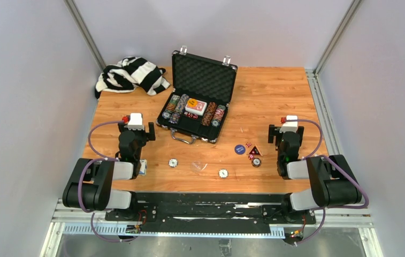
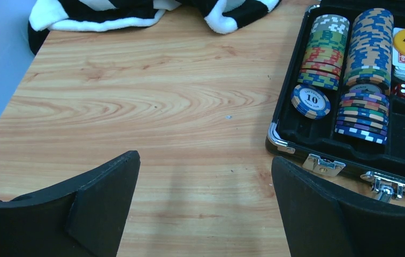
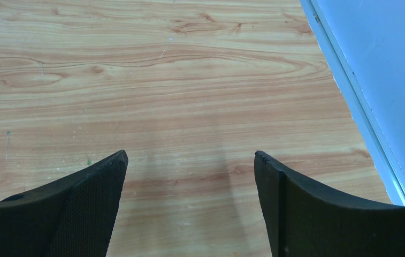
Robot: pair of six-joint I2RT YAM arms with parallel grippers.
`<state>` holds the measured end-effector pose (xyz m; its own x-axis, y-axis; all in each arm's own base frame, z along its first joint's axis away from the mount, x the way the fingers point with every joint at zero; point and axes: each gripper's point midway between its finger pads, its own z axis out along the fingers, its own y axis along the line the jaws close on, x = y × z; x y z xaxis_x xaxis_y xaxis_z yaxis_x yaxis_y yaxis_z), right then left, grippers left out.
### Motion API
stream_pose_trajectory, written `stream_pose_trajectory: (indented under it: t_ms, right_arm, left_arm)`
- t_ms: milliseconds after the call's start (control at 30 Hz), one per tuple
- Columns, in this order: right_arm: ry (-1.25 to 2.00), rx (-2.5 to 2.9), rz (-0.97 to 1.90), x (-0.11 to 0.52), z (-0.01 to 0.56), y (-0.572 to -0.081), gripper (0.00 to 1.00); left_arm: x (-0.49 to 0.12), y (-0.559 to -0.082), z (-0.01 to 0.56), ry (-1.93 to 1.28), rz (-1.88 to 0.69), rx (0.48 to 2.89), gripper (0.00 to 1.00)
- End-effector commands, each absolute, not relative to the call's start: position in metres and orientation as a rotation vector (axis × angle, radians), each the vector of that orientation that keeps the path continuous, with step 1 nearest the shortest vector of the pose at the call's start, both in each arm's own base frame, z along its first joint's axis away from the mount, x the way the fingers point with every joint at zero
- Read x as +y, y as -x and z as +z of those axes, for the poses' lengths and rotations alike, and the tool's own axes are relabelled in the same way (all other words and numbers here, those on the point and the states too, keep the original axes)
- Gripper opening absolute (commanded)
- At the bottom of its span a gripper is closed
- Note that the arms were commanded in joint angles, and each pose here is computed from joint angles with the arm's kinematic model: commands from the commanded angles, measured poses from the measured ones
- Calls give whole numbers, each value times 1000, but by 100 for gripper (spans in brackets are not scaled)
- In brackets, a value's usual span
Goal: Pack up texas hold em set
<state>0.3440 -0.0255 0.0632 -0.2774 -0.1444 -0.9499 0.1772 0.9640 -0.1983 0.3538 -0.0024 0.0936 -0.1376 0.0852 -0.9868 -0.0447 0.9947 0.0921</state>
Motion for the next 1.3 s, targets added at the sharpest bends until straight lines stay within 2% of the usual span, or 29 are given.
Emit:
stream_pose_trajectory:
  t_ms: [0,400,567,667,800,833,900,1033,1167,1267]
  right_arm:
    - [-31,1788,-318,-29,73,-350,87]
    - [-32,1789,-320,-29,73,-350,87]
    - [-32,1797,-313,-29,72,-351,87]
    - [-34,1782,-302,-29,75,-351,87]
    - [37,1762,-345,-18,106,-346,87]
    - [74,1759,-310,-7,121,-347,87]
    - [12,1740,-130,15,152,-346,87]
    - [-127,1785,281,66,197,-342,87]
    - [-9,1929,387,112,200,-350,87]
    - [26,2009,517,144,191,-363,76]
  left_arm:
    - [-1,-360,103,-35,122,1673,98]
    - [-2,-360,103,-41,120,1679,98]
    - [12,-359,107,49,167,1680,98]
    - [11,-361,130,41,172,1714,98]
    - [-1,-343,198,67,77,1514,98]
    - [3,-332,223,184,29,1433,98]
    - [11,-322,238,347,-14,1471,98]
    - [-10,-322,279,240,-75,1505,98]
    - [-13,-343,267,247,-57,1555,98]
    - [-6,-373,244,286,21,1670,98]
